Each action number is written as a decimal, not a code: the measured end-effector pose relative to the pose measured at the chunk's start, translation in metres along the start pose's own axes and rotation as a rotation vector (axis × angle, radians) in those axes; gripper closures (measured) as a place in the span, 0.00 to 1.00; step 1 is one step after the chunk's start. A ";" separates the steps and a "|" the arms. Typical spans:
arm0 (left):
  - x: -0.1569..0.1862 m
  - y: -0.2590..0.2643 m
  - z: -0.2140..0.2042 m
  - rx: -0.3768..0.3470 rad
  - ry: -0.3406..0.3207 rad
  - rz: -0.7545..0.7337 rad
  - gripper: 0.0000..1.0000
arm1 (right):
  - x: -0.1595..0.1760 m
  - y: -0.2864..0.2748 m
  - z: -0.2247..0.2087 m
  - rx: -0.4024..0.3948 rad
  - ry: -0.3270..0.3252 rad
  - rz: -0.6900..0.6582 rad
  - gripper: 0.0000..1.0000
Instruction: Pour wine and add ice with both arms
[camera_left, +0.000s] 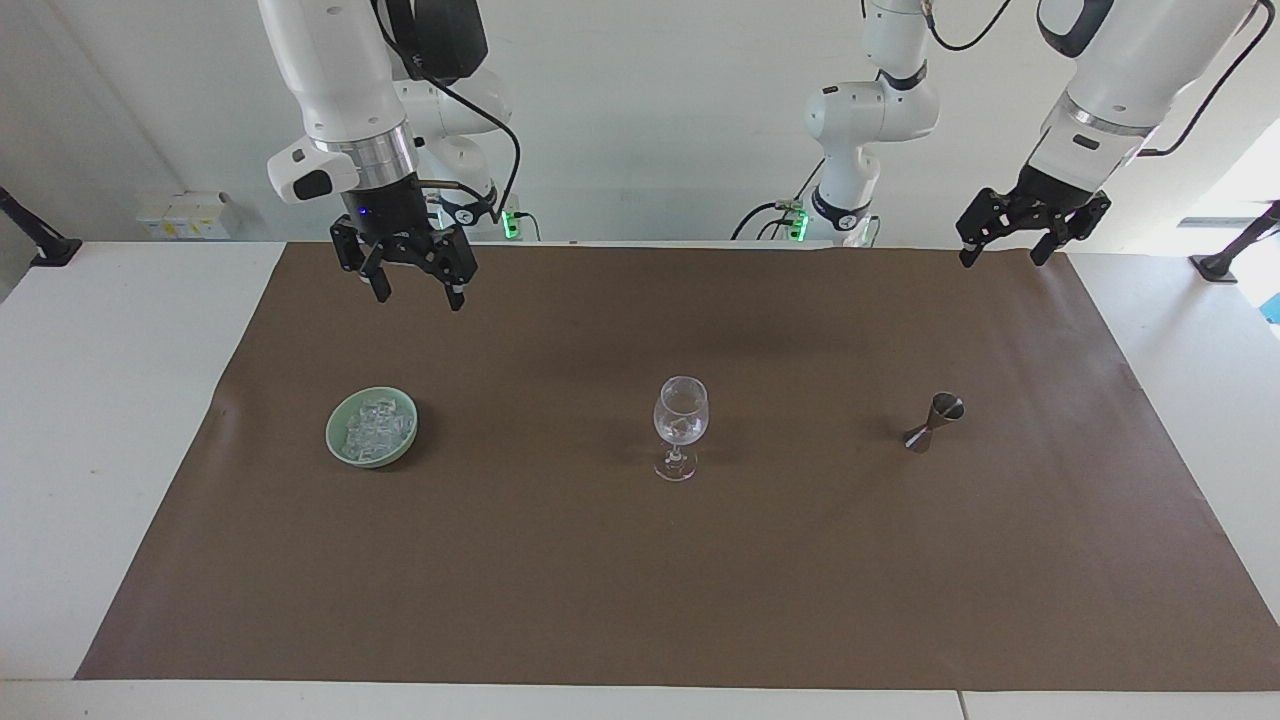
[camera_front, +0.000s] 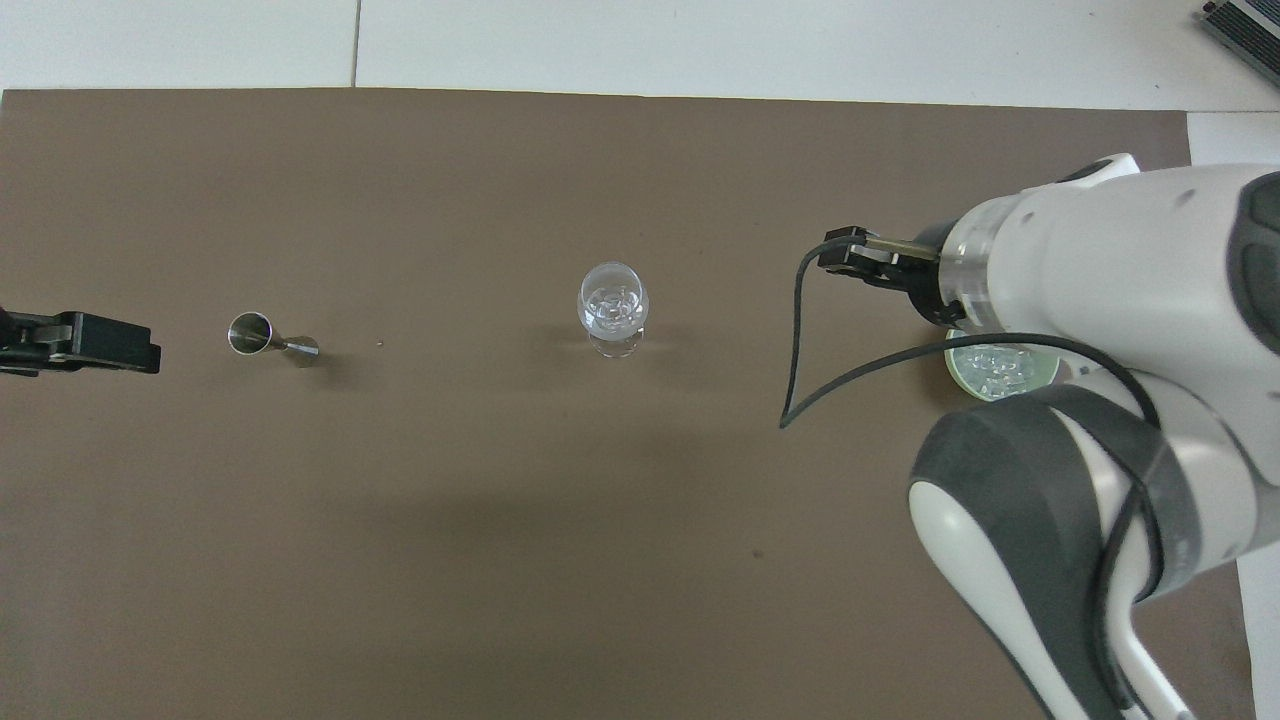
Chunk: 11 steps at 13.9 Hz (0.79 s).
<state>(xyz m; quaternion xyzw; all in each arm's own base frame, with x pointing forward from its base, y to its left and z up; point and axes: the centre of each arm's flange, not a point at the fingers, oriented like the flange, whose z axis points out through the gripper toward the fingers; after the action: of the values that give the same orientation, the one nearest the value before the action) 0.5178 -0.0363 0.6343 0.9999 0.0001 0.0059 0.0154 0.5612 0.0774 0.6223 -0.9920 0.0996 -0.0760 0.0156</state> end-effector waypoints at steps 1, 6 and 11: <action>0.000 0.000 0.000 0.000 -0.001 0.000 0.00 | 0.001 0.011 -0.002 -0.014 -0.018 -0.020 0.00; -0.001 0.000 0.005 0.001 -0.011 -0.001 0.00 | -0.010 0.034 -0.012 -0.042 -0.088 -0.055 0.00; -0.002 -0.001 0.008 0.001 -0.017 -0.009 0.00 | -0.012 0.035 -0.013 -0.045 -0.100 -0.054 0.00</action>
<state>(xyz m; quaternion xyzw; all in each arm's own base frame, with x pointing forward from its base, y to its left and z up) 0.5159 -0.0357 0.6266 0.9999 0.0044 -0.0028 0.0148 0.5407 0.0455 0.6314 -0.9970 0.0738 -0.0246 -0.0037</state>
